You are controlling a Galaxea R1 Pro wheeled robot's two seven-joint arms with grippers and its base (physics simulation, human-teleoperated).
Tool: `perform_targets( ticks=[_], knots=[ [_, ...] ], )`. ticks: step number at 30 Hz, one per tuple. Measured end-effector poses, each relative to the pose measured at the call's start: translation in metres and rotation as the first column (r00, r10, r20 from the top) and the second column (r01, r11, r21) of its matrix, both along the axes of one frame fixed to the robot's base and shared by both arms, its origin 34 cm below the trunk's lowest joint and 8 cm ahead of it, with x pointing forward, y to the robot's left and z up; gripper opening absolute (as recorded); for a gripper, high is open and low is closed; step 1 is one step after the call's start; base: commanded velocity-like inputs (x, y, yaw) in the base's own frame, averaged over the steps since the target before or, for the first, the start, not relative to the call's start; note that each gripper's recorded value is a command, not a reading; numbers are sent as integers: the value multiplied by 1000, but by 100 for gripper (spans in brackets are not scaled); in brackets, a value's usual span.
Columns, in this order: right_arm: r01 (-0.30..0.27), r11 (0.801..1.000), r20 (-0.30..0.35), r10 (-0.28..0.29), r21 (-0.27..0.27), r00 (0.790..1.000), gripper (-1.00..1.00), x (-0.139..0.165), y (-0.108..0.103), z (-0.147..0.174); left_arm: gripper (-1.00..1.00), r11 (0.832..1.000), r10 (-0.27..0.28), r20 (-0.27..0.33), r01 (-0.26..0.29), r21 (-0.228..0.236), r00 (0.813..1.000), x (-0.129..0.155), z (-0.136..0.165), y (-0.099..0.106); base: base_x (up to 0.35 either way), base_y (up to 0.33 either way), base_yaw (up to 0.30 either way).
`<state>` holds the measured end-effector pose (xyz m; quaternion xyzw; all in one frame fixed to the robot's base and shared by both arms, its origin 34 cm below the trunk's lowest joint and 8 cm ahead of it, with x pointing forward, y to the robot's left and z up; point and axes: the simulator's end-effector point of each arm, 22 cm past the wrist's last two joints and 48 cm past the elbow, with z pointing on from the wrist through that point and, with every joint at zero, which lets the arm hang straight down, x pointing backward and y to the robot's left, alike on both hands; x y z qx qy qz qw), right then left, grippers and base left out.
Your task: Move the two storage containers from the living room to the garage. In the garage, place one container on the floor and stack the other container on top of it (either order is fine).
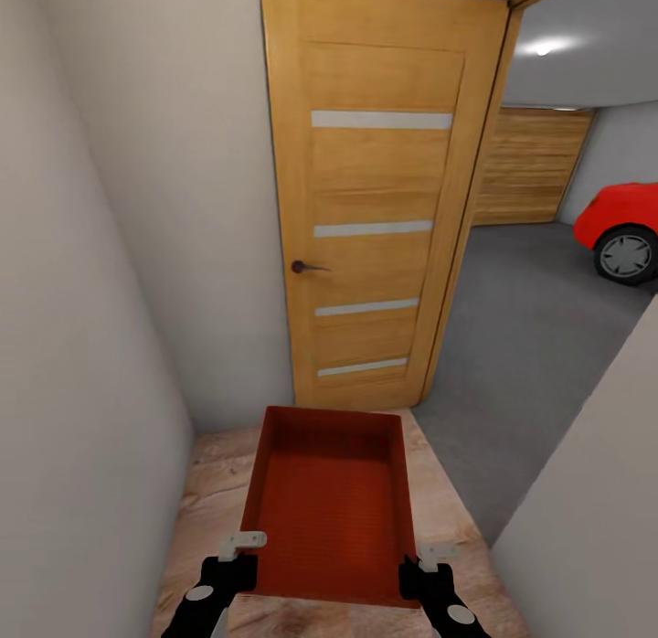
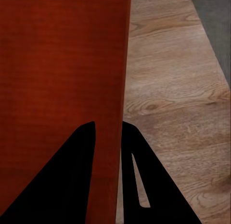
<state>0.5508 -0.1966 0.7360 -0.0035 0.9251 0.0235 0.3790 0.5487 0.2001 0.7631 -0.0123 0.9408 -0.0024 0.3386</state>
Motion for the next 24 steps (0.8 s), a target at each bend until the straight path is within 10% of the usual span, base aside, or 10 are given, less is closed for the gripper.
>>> perform_targets(
  ticks=[24],
  knots=[
    [0,1000,-1,0,0,1000,-100,0,0,0,-100,1000,0,-1,0,0,1000,0,0,0,297,0,0]
  ],
)
